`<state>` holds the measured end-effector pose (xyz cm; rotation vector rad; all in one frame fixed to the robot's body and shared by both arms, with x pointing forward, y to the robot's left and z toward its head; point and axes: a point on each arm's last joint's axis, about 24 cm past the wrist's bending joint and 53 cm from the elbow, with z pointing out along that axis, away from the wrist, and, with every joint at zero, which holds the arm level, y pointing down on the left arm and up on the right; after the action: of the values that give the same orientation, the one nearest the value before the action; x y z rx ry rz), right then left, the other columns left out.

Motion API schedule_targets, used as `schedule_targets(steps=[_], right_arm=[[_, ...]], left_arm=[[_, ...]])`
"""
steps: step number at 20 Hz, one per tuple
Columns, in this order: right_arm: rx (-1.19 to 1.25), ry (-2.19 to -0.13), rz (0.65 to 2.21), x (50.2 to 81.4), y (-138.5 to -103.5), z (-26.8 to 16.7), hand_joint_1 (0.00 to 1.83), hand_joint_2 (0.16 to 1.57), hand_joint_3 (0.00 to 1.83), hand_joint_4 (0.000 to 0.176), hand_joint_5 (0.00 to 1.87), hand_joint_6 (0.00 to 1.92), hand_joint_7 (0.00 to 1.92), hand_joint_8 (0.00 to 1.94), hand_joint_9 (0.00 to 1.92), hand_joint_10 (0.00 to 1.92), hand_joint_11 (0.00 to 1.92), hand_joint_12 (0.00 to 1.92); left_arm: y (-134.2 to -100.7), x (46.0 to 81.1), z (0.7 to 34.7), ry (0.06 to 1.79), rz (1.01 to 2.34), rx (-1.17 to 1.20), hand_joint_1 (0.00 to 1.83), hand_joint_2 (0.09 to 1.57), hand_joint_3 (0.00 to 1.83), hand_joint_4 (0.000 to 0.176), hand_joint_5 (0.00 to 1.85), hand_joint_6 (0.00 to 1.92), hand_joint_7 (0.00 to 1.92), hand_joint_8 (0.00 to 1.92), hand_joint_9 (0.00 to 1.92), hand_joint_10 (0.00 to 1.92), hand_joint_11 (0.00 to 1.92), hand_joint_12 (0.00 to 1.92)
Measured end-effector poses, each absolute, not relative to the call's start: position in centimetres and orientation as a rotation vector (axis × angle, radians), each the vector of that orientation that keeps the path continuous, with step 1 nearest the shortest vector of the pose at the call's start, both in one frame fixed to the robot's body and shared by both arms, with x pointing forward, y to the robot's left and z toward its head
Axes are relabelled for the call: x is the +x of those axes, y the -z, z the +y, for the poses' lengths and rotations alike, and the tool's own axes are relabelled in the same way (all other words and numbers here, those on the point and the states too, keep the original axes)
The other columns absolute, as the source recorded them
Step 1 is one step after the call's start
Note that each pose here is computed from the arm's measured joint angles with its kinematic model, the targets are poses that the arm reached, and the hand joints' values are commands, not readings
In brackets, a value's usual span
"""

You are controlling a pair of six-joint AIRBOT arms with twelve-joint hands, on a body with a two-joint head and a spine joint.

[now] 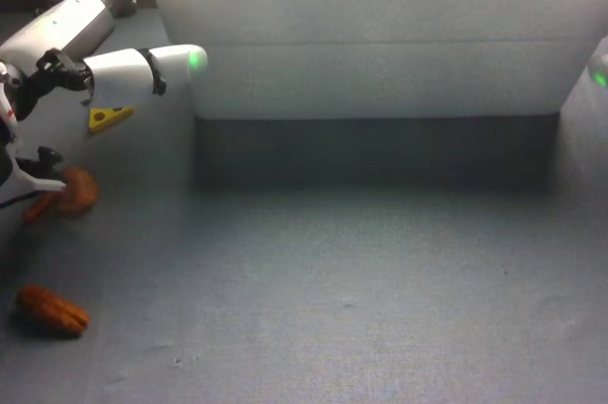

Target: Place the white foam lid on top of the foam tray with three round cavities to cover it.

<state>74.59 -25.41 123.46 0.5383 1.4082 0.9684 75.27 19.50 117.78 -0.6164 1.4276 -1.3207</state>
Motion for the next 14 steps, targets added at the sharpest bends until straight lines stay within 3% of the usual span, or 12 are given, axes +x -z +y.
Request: schedule_targets(steps=[4,9,10,14], right_arm=[[0.539,-0.936,1.417,74.1,-123.2,-26.4,0.53,1.2,0.0,0.0,0.0,0.0,0.0,0.0,0.0,0.0,0.0,0.0],[0.548,-0.889,1.401,73.3,-123.7,-28.6,0.5,1.24,0.01,0.0,0.0,0.0,0.0,0.0,0.0,0.0,0.04,0.03],[0.549,-0.883,1.399,73.1,-123.9,-28.9,0.49,1.25,0.0,0.0,0.0,0.0,0.0,0.0,0.0,0.0,0.01,0.18],[0.532,-0.865,1.397,71.7,-123.9,-29.4,0.52,1.25,0.0,0.0,0.0,0.0,0.0,0.0,0.0,0.0,0.0,0.93]], left_arm=[[-117.3,74.9,20.3,1.296,1.445,-0.619,0.41,1.13,0.0,0.018,0.04,0.0,0.0,0.0,0.0,0.0,0.0,0.66],[-117.4,74.5,21.4,1.281,1.431,-0.621,0.44,1.12,0.0,0.009,0.06,0.0,0.0,0.0,0.0,0.0,0.0,0.65],[-117.5,74.3,21.6,1.279,1.429,-0.621,0.44,1.12,0.0,0.0,0.06,0.0,0.0,0.0,0.0,0.0,0.0,0.64],[-117.9,73.6,22.6,1.269,1.412,-0.614,0.44,1.1,0.0,0.001,0.08,0.0,0.0,0.0,0.0,0.0,0.0,0.75]])
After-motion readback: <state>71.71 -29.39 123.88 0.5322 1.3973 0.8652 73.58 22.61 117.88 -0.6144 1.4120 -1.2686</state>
